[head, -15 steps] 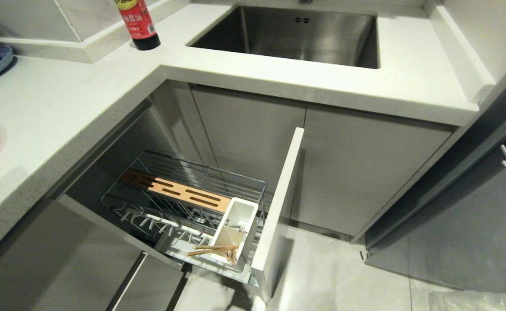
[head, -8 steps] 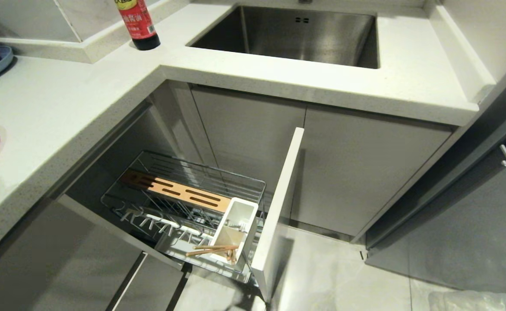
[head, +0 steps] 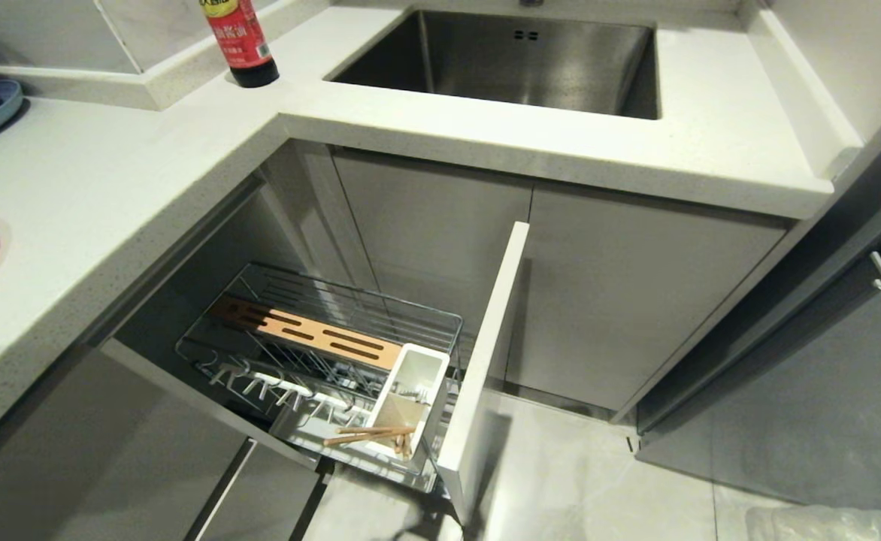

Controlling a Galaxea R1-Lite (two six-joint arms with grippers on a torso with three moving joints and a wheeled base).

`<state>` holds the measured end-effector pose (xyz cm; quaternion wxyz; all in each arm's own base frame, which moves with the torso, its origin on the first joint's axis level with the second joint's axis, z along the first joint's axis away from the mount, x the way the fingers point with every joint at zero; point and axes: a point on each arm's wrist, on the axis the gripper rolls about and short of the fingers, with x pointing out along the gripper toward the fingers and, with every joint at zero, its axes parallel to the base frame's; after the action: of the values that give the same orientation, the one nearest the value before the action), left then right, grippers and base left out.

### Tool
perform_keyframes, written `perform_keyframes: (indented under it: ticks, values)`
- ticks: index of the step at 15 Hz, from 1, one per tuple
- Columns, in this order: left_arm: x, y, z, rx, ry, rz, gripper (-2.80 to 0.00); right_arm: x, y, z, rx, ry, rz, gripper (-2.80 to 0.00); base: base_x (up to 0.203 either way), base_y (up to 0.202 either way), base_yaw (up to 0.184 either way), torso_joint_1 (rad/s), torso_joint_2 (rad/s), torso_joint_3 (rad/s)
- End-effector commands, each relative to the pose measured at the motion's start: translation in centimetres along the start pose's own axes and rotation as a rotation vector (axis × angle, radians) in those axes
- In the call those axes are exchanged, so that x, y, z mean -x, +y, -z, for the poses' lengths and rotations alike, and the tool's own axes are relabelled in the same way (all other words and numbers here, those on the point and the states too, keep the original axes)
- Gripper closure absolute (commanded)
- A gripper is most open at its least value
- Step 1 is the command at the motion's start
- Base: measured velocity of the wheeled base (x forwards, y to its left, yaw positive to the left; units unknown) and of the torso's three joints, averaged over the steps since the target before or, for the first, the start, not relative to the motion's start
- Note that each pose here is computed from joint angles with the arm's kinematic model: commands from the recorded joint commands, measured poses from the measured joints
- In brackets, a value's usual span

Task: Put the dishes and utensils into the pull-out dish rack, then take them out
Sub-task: Take the spoon out of the cupboard

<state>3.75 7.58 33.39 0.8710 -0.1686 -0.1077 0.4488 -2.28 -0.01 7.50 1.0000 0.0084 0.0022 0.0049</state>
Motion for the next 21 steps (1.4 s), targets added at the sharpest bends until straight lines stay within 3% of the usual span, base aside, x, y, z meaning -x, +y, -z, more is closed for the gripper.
perform_keyframes:
  ticks: [1, 7, 15, 21]
  values:
    - [-1.2, 0.8, 0.8, 0.01, 0.031, -0.02, 0.0, 0.0, 0.0, 0.0, 0.0, 0.0, -0.001, 0.0, 0.0, 0.0, 0.0, 0.0, 0.0, 0.0]
    - [-2.8, 2.5, 3.2, -0.004, -0.007, 0.04, 0.0, 0.0, 0.0, 0.0, 0.0, 0.0, -0.001, 0.0, 0.0, 0.0, 0.0, 0.0, 0.0, 0.0]
    - [-1.8, 3.6, 6.6, -0.018, -0.044, 0.07, 0.0, 0.0, 0.0, 0.0, 0.0, -0.001, -0.001, 0.0, 0.0, 0.0, 0.0, 0.0, 0.0, 0.0]
    - [-2.5, 4.3, 7.5, -0.006, 0.019, 0.102, 0.0, 0.0, 0.0, 0.0, 0.0, -0.001, -0.001, 0.0, 0.0, 0.0, 0.0, 0.0, 0.0, 0.0]
